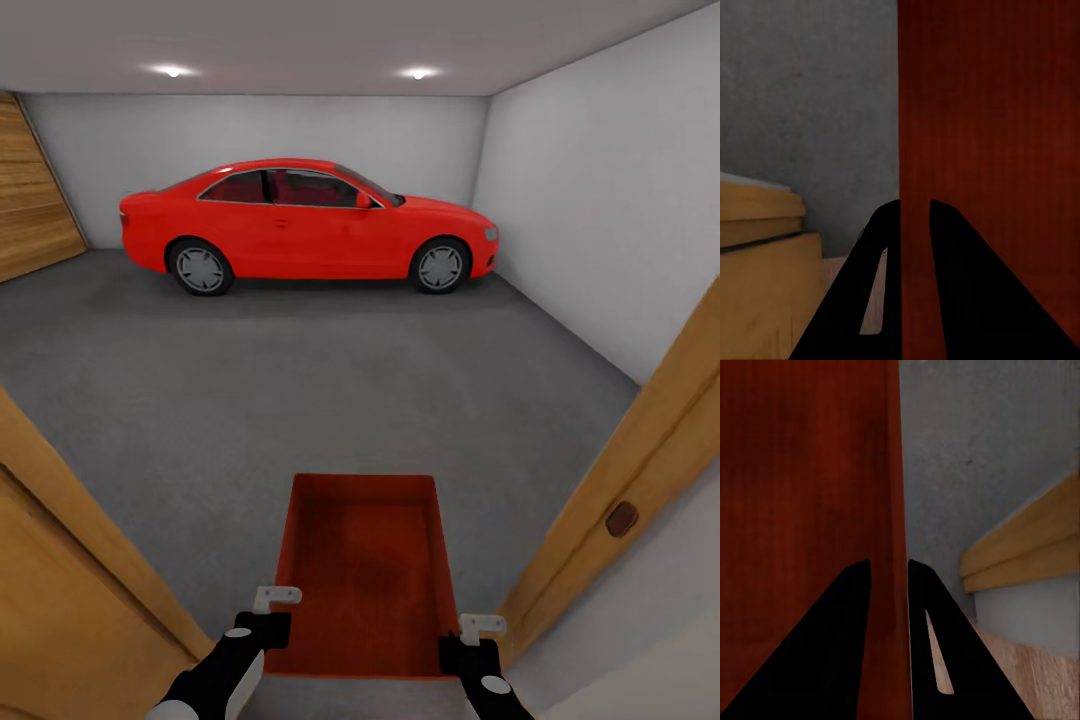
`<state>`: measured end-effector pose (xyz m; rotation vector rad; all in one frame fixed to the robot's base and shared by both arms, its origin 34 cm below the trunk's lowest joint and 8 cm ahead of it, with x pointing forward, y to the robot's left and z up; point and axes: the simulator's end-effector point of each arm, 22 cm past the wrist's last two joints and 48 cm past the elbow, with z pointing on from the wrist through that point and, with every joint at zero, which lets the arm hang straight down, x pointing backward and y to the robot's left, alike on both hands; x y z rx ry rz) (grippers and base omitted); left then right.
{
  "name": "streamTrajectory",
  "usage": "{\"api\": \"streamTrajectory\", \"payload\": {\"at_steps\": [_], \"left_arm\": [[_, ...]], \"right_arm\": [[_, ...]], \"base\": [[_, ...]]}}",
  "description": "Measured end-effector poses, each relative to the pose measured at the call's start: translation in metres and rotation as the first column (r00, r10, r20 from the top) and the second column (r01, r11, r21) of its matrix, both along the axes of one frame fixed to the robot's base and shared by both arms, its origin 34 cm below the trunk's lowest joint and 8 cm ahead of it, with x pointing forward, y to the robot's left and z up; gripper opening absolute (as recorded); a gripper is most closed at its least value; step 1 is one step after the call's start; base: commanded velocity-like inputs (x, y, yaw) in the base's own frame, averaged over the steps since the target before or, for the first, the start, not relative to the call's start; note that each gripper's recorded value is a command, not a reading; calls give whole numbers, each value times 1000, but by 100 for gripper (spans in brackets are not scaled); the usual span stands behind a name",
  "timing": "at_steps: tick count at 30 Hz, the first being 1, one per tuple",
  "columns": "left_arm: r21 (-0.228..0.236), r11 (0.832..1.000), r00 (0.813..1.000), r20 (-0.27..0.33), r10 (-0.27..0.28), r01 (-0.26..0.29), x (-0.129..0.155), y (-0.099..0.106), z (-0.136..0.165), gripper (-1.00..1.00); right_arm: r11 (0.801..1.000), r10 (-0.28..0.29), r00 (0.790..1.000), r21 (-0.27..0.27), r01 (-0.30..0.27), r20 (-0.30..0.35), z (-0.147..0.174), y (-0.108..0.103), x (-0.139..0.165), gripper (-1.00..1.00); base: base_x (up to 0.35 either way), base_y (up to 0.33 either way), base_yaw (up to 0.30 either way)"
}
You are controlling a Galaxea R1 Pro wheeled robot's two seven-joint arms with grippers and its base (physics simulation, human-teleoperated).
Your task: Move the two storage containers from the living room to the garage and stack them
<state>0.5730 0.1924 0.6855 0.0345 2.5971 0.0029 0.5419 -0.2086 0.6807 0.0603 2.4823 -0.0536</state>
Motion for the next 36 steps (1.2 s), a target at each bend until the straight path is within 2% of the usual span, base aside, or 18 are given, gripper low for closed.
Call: {"api": "streamTrajectory", "payload": {"at_steps": [36], "left_arm": [[0, 1000, 1000, 1, 0, 0, 0, 0, 0, -100]], "right_arm": [[1000, 0, 1000, 0, 0, 1, 0, 0, 0, -100]], "base": [[336, 0, 0]]}}
